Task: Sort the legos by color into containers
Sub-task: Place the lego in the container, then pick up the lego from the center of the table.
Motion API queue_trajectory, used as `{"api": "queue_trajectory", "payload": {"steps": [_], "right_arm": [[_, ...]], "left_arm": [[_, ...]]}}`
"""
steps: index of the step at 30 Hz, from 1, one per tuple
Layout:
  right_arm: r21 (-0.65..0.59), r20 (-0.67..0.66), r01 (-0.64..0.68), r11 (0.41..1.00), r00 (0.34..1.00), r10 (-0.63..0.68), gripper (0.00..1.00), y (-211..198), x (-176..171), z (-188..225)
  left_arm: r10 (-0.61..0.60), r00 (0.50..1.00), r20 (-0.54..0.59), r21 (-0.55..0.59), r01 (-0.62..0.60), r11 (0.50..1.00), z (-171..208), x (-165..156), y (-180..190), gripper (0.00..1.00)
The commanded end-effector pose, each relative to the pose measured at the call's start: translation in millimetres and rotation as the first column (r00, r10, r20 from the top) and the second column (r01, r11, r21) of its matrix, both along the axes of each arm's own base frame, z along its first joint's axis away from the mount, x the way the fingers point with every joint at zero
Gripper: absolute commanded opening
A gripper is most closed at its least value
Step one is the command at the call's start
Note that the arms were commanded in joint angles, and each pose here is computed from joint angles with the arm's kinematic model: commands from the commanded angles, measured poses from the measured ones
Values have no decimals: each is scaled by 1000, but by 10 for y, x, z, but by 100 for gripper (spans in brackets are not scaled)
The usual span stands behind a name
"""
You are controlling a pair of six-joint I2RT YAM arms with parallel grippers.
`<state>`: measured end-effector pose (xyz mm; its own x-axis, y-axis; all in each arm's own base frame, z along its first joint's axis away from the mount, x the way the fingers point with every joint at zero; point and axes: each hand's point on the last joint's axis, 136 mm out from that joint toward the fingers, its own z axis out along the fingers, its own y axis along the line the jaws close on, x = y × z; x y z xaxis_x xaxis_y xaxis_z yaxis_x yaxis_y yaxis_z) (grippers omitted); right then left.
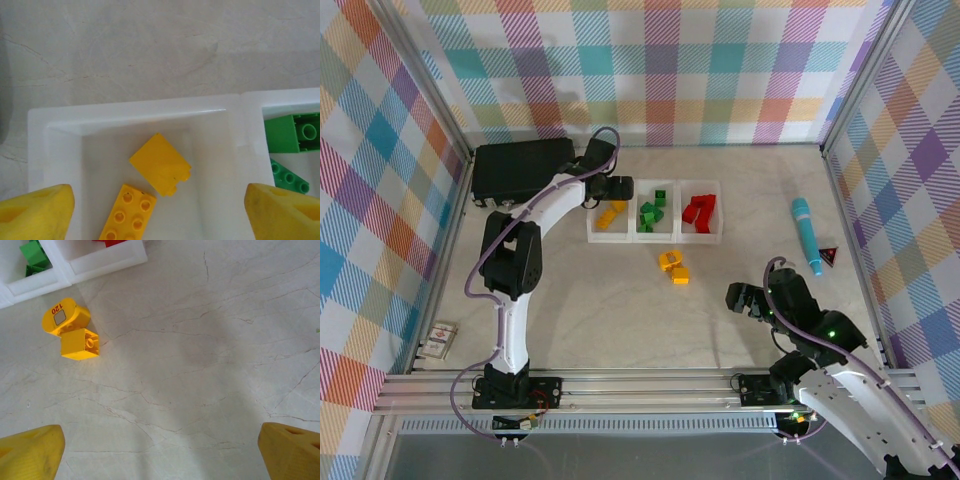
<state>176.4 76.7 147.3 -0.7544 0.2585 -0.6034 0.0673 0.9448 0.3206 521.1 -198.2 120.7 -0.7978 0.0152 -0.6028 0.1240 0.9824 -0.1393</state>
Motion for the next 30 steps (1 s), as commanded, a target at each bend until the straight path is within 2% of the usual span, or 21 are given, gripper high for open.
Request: {"api": "queue_trajectory", "payload": {"steps": [1, 4, 10, 14, 16, 18, 22, 26, 30], "right_arm": [[36, 20, 40, 999, 999, -41, 99, -46, -17, 108], [48, 19, 42, 998, 999, -43, 99, -46, -38, 126], [68, 24, 35, 997, 999, -36, 99, -8, -23, 79], [78, 7, 22, 997, 1000, -22, 99, 61, 12, -14], [72, 1, 16, 997, 1000, -16, 99, 88, 42, -31], [70, 3, 10, 998, 1000, -10, 99, 116, 82, -22], [67, 11, 1, 998, 1000, -2, 99, 168, 162, 5], [90, 14, -36, 995, 999, 35, 99, 340, 307, 17], [74, -58, -91, 993, 994, 96, 99, 561, 467, -55]], "left_arm": [[-10, 992, 128, -51, 17, 999, 595, -42, 32, 94], [12, 977, 214, -83, 6, 997, 919, -145, 96, 100], [41, 908, 416, -221, 57, 974, 1503, -603, 191, 100], [124, 861, 494, -319, 46, 947, 1616, -921, 445, 100], [226, 836, 500, -354, -40, 934, 1545, -980, 688, 100], [187, 848, 496, -343, -7, 939, 1448, -1108, 741, 100], [44, 901, 432, -326, 111, 939, 1226, -1428, 544, 100], [-17, 951, 308, -316, 119, 941, 889, -1707, 363, 95], [-61, 961, 270, -241, 129, 962, 674, -1981, 205, 94]]}}
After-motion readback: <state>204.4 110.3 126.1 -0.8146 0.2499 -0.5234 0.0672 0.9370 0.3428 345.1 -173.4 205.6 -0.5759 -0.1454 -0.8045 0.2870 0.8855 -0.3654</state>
